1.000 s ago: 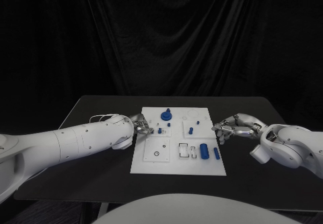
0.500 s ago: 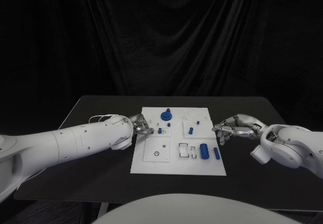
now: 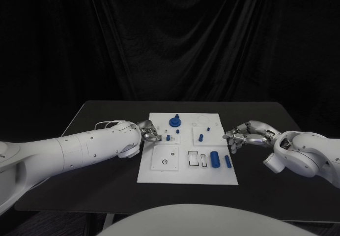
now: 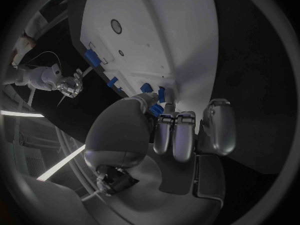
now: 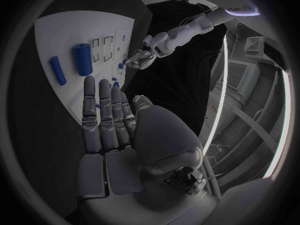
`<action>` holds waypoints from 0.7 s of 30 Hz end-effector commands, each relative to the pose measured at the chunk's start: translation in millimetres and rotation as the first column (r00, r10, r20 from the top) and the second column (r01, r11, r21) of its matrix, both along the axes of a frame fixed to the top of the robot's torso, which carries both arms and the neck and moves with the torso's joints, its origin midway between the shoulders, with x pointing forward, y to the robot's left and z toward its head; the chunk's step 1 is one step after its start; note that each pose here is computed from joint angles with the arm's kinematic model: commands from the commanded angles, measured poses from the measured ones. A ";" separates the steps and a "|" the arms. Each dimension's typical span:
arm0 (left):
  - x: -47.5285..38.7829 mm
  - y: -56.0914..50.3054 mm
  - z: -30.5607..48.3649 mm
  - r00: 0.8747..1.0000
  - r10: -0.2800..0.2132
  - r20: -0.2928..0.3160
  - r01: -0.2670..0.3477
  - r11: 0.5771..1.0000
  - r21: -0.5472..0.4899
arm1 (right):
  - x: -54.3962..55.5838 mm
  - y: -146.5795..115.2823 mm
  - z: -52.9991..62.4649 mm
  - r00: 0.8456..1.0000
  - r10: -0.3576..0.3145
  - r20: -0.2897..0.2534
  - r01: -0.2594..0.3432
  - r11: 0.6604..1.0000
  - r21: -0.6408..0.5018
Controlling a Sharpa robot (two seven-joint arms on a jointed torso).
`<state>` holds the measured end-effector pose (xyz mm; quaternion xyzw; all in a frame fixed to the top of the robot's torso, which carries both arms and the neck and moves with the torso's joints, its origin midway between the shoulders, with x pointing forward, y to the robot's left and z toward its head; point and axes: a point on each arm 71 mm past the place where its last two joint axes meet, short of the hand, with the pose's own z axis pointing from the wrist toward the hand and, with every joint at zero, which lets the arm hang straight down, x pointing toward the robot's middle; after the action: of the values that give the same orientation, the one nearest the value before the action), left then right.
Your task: Assemble the parts on the task board
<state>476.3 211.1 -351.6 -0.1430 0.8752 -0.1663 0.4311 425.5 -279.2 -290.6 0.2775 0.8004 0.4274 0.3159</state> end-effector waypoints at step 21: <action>-3.5 -1.7 -6.8 0.998 -0.011 -0.057 0.012 1.000 0.016 | -3.2 0.0 -3.4 0.999 0.017 -0.045 -0.018 1.000 -0.015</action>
<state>476.5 210.9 -353.9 -0.1425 0.8806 -0.1599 0.4228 424.2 -279.3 -291.9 0.2779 0.8059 0.4232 0.3069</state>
